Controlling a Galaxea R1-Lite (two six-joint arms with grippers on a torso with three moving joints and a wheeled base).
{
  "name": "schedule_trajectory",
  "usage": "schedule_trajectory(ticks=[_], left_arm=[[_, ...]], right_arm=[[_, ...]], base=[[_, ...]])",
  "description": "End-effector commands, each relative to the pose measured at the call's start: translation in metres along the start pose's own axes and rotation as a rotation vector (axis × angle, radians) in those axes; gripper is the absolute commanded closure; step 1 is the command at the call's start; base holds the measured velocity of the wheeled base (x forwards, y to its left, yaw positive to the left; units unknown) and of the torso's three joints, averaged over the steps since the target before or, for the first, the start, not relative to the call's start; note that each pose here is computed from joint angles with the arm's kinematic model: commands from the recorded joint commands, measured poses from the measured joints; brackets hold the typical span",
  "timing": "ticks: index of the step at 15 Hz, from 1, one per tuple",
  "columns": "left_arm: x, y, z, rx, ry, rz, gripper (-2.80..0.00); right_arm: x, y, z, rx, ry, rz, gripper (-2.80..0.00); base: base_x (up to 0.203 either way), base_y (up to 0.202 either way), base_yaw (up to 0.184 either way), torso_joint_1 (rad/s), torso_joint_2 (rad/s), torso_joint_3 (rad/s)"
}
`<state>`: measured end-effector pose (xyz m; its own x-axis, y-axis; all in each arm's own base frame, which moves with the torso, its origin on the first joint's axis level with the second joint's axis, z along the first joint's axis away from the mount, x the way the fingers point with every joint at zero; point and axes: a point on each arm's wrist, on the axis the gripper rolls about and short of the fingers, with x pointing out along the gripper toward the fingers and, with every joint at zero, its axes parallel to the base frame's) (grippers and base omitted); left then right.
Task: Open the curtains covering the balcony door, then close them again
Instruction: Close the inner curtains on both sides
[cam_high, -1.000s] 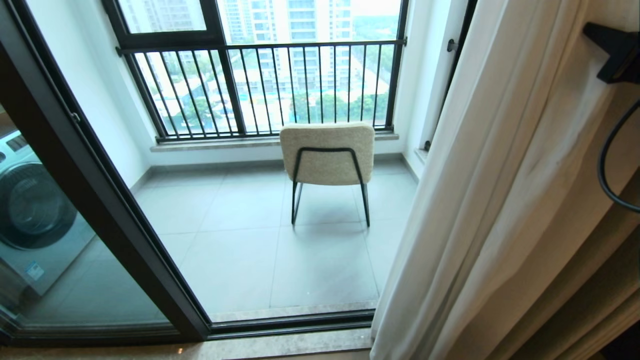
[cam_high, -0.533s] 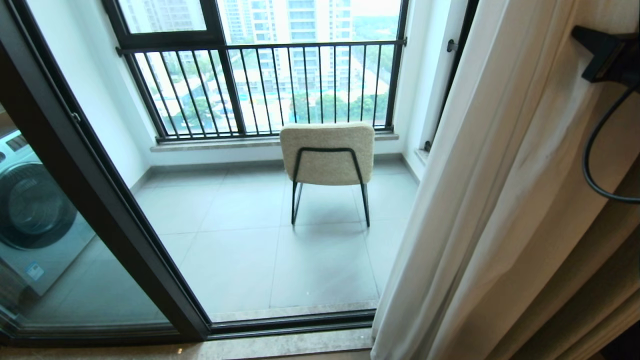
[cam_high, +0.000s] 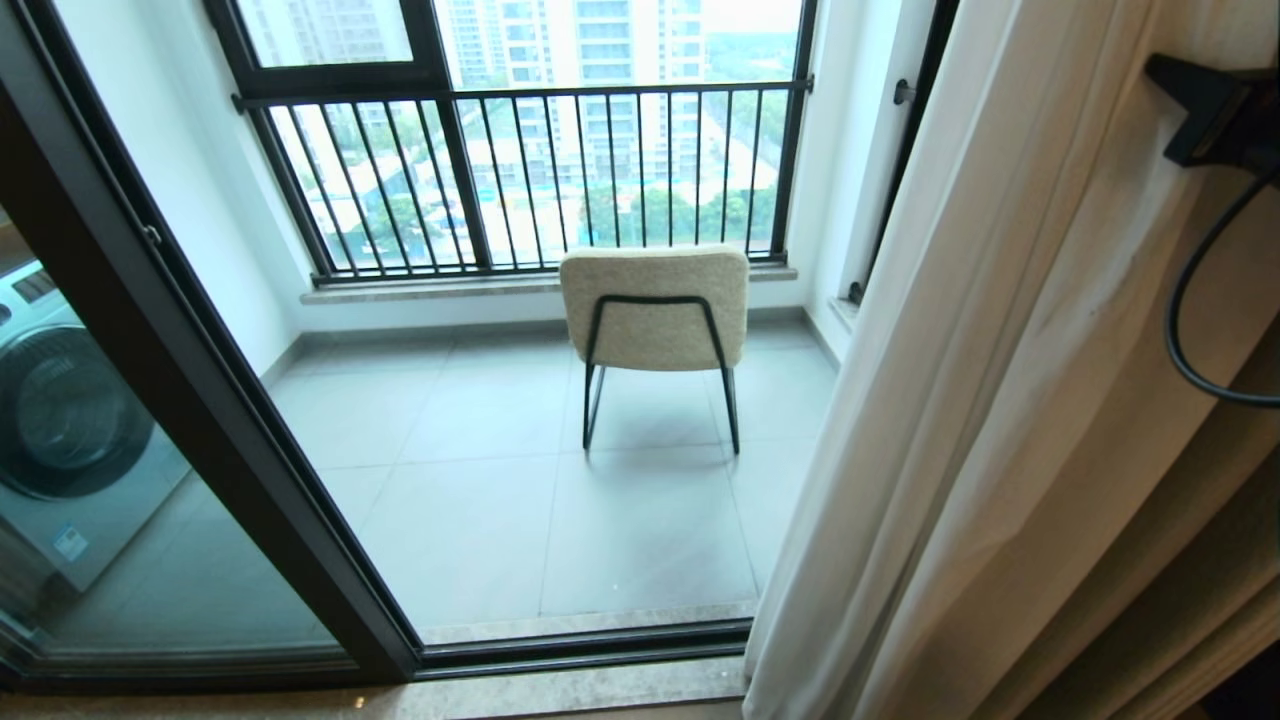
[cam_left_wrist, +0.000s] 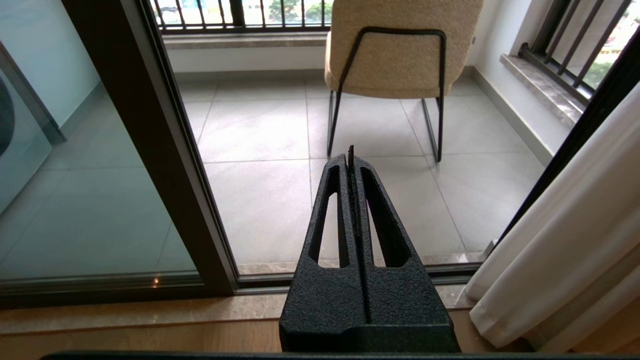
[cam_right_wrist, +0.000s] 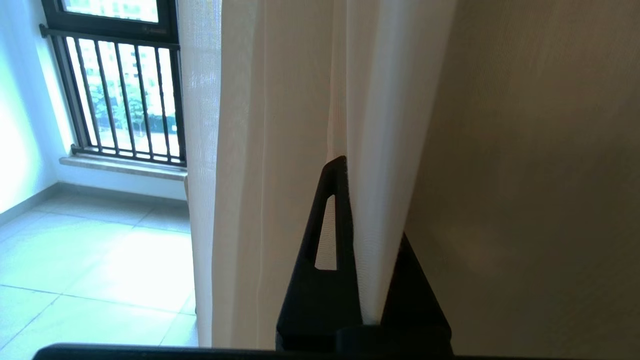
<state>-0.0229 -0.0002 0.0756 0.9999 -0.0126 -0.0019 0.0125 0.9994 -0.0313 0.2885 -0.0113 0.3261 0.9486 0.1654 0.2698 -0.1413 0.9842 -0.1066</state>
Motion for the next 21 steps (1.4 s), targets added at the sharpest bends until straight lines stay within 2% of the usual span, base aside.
schedule_trajectory(ticks=[1,21], left_arm=[[0.0000,0.0000,0.0000,-0.001,0.000,0.000,0.00],[-0.0001,0.0000,0.0002,-0.001,-0.001,0.000,0.00]], right_arm=[[0.0010,-0.0007,-0.0035,0.000,0.007,-0.001,0.00],[0.0009,-0.0006,-0.0128,0.013,0.041,-0.018,0.00]], base=[[0.000,0.000,0.000,0.000,0.00,0.000],[0.000,0.000,0.000,0.000,0.00,0.000]])
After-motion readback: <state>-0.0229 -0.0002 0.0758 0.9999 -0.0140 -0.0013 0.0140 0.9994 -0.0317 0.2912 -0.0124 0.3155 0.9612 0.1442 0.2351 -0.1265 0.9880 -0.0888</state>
